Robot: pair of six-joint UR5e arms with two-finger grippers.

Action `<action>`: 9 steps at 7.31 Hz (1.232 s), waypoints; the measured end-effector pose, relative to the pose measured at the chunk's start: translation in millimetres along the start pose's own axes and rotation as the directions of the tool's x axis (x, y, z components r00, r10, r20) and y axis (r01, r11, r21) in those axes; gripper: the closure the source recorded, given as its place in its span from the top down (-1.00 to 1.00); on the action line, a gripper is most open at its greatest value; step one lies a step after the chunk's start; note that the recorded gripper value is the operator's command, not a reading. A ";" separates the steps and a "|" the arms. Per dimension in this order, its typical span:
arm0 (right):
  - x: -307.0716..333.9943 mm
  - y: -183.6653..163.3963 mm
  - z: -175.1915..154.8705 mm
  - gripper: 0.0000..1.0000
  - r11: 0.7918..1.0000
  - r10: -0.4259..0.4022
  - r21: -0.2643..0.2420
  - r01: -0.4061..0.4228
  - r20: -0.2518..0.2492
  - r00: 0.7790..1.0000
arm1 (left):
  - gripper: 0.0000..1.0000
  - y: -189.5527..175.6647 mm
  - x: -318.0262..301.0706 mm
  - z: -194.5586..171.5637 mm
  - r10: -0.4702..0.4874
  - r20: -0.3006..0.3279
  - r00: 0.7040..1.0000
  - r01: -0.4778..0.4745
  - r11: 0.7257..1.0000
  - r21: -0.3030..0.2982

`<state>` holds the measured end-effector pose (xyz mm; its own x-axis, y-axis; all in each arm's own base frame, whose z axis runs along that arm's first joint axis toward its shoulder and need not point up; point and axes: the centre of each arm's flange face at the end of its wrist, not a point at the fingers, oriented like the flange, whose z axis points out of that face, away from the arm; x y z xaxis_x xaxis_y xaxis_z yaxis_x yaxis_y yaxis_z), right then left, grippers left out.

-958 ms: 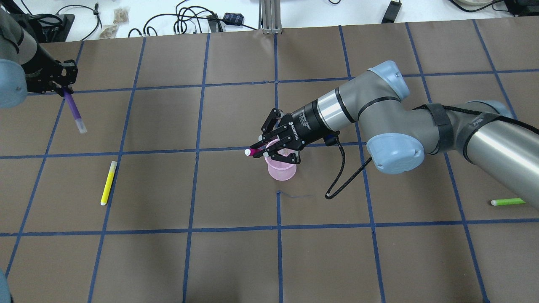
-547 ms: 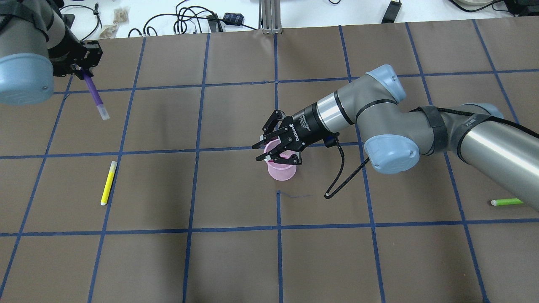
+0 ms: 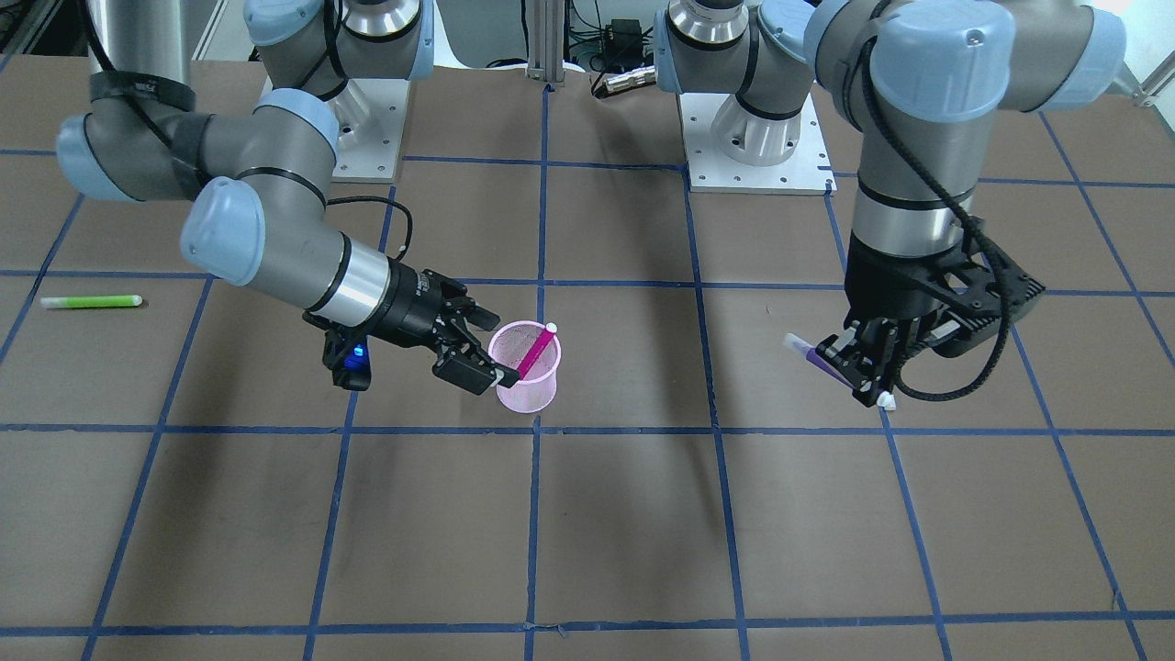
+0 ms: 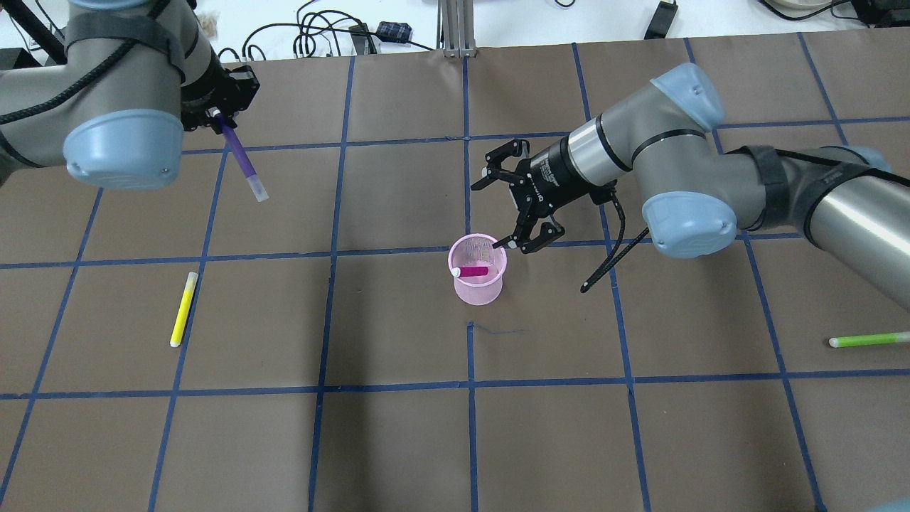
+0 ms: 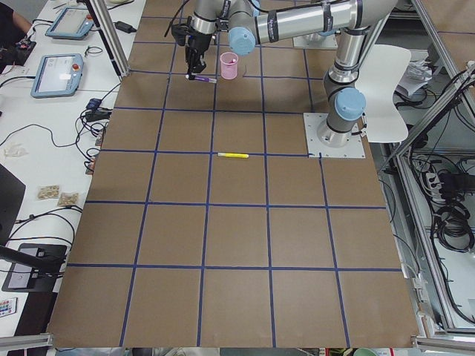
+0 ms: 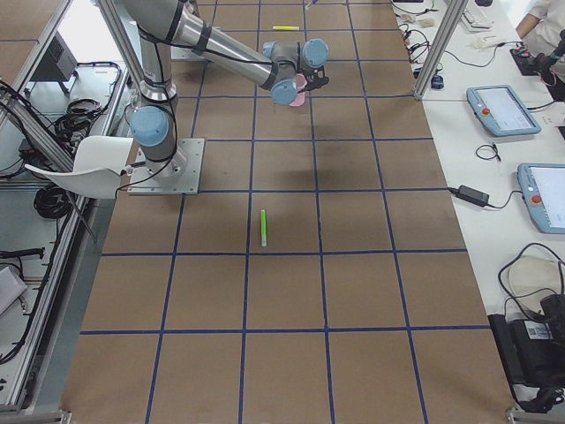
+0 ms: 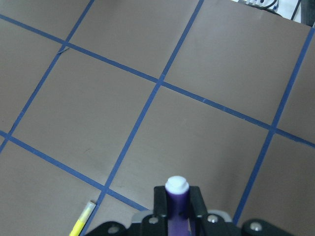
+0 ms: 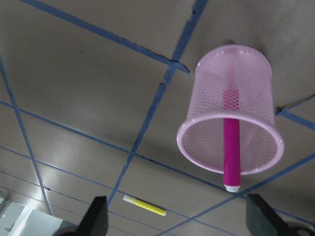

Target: Insert purple and pink pens into pink cup

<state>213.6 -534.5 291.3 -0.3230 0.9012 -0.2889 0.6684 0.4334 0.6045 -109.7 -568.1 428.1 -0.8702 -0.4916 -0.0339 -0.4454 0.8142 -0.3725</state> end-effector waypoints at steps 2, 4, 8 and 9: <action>-2.2 -15.1 -30.6 1.00 0.948 -0.211 0.216 0.235 -0.127 0.969 | -1.00 39.0 46.1 -13.5 -0.017 -0.036 0.999 0.017 1.000 0.003; 13.2 -22.3 -65.8 1.00 0.791 -0.377 0.323 0.520 -0.412 0.830 | -1.00 87.9 89.9 -31.8 -0.036 -0.061 0.997 0.037 0.999 0.009; -14.3 33.8 -162.9 1.00 0.587 -0.518 0.198 0.785 -0.653 0.552 | -1.00 165.2 144.7 -32.8 -0.138 -0.055 0.989 0.141 0.989 0.049; -25.4 48.2 -182.5 1.00 0.553 -0.555 0.143 0.821 -0.671 0.491 | -1.00 179.7 155.9 -26.1 -0.157 -0.052 0.986 0.160 0.985 0.066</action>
<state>131.8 -536.9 463.3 -0.9795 0.2002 0.0209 0.2000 0.9798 -0.0088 -330.9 -490.3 380.1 -0.7994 -0.5963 0.0735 -0.5642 0.7029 -0.4331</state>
